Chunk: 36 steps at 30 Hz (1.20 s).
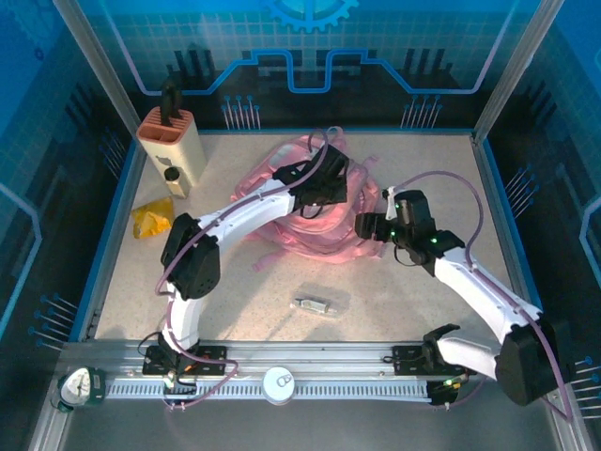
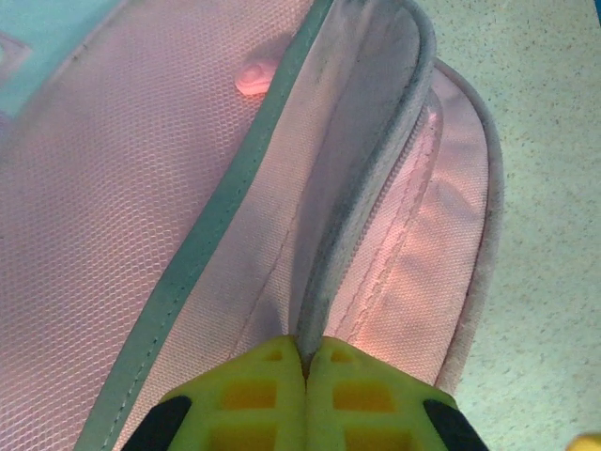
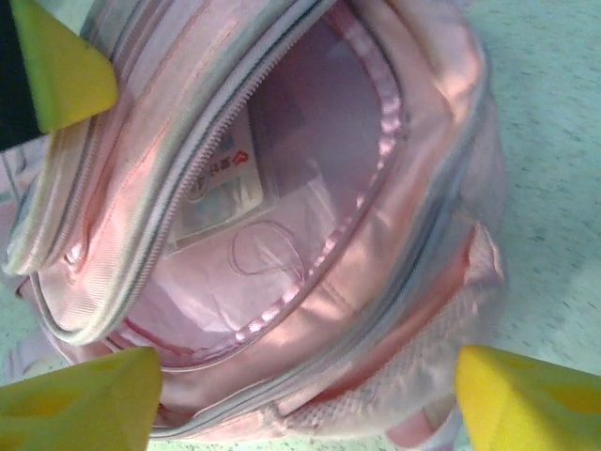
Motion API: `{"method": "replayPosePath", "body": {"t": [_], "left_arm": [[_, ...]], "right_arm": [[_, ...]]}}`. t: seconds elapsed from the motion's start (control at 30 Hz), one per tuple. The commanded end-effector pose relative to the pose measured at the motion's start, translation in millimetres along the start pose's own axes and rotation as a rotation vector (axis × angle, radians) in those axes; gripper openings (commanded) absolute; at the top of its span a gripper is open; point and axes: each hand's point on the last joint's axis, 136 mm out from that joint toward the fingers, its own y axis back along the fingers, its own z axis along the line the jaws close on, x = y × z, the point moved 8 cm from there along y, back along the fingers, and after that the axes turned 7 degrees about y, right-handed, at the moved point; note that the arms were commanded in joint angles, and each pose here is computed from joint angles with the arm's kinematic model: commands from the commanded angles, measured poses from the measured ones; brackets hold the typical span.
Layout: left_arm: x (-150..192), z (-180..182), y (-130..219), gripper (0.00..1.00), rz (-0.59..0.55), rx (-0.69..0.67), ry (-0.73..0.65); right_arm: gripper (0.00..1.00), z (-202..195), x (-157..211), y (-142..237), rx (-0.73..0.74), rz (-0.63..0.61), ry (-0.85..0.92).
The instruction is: Pack the student bag
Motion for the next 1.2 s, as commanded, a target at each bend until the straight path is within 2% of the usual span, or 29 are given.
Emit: {"method": "replayPosePath", "body": {"t": [0.0,0.03,0.1,0.17,0.3,0.43,0.63,0.77,0.97,1.07,1.17], "left_arm": [[-0.9,-26.4,2.0,0.0,-0.005,0.133,0.128],[2.9,-28.6,1.5,0.06,0.002,0.15,0.131],[6.8,-29.8,3.7,0.25,0.019,0.18,0.129],[7.2,-27.4,12.2,0.39,0.023,0.192,0.122],[10.3,-11.7,45.8,0.51,-0.028,0.211,0.09],[20.7,37.0,65.1,0.61,-0.076,0.136,0.103],[34.5,129.4,70.9,0.63,-0.098,0.024,0.283],[40.3,166.7,60.9,0.61,-0.085,-0.02,0.394],[41.0,189.6,34.4,0.57,-0.053,-0.02,0.499],[33.1,189.1,20.8,0.57,-0.031,0.043,0.51],[25.6,187.6,15.1,0.54,-0.025,0.04,0.53]], "right_arm": [[0.93,-10.5,10.7,13.1,0.069,0.004,0.026],[1.0,-11.5,12.8,14.6,0.072,0.0,0.027],[1.0,-14.0,16.1,16.5,0.085,0.014,0.022],[1.0,-14.5,20.3,16.4,0.083,0.028,0.016],[1.0,-13.6,25.3,16.7,0.06,0.051,0.003],[1.0,-11.7,32.6,9.4,0.043,0.113,0.019],[1.0,6.7,41.7,3.8,-0.073,0.132,0.039],[1.0,31.0,46.4,-2.9,-0.115,0.198,0.118],[1.0,47.3,52.2,-12.7,-0.163,0.21,0.125],[1.0,50.3,53.8,-14.6,-0.174,0.216,0.124],[1.0,50.7,55.9,-14.8,-0.174,0.216,0.124]]}}
